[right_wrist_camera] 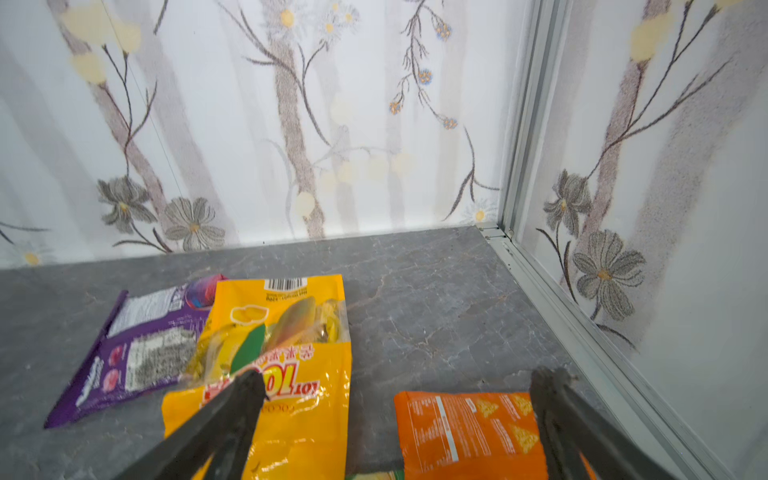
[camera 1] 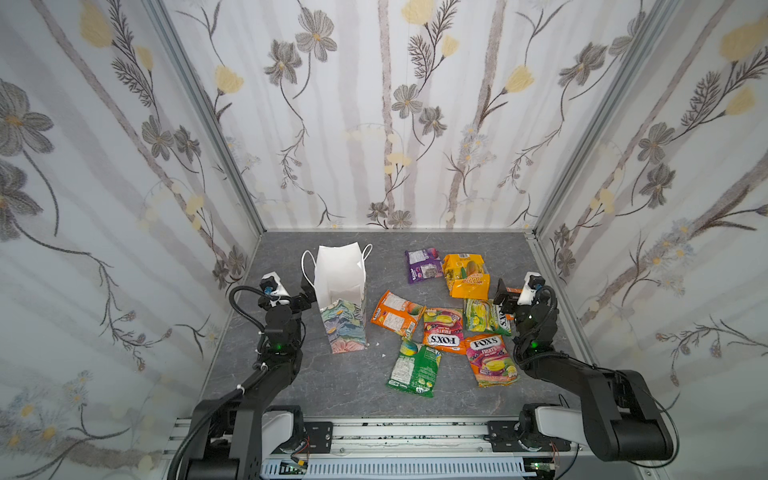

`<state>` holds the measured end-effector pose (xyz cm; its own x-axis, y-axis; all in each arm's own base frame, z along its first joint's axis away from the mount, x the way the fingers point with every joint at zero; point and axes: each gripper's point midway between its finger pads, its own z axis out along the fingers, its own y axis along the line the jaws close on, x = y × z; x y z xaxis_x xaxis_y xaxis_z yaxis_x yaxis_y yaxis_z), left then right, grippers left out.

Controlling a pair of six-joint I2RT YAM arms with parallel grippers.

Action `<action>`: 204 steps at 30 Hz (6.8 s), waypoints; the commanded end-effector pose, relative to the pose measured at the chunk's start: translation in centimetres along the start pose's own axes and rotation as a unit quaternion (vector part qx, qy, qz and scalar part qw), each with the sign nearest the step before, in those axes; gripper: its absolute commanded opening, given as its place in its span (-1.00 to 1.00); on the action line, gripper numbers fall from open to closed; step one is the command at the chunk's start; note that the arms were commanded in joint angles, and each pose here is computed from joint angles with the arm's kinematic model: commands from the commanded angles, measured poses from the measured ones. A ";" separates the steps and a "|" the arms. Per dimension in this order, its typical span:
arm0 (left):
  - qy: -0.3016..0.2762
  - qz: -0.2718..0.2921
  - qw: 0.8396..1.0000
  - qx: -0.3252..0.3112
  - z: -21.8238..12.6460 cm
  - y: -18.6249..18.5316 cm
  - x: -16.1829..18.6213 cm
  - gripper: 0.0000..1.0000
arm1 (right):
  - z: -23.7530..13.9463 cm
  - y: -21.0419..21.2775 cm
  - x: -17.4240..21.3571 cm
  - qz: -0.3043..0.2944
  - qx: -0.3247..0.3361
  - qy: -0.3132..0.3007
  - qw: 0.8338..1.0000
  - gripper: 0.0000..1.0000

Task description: Place the snacks into the paper bag

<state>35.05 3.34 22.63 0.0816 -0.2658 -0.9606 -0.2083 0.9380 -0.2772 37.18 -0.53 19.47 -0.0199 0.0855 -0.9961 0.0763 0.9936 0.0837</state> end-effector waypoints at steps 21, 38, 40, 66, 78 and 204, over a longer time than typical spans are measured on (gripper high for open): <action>0.217 -0.147 0.951 0.165 -10.6 -7.6 -5.9 1.00 | -9.2 14.6 -0.4 0.142 -0.261 0.241 0.924 0.81; 0.282 -0.043 0.942 0.179 -10.1 -8.1 -4.5 0.97 | -10.5 16.7 2.9 0.048 -0.256 0.332 0.907 0.71; 0.291 -0.033 0.939 0.181 -9.6 -8.2 -4.0 0.89 | -10.6 16.8 3.5 0.043 -0.254 0.344 0.903 0.70; 0.275 -0.019 0.945 0.177 -8.1 -7.5 -1.7 0.16 | -12.1 17.6 9.1 -0.029 -0.213 0.434 0.875 0.54; 0.239 -0.017 0.955 0.175 -7.3 -7.9 -4.1 0.04 | -13.6 19.2 11.2 -0.043 -0.223 0.463 0.857 0.48; 0.223 -0.021 0.967 0.121 -7.0 -6.0 -3.7 -0.09 | -25.4 25.3 13.7 -0.127 -0.314 0.436 0.834 -1.00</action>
<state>28.98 -3.11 27.52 -0.3674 -0.3240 -0.8718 0.0350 0.9319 -0.3610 13.23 26.13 7.18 -0.6920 -0.4443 -0.5690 -0.5695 0.8203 0.0521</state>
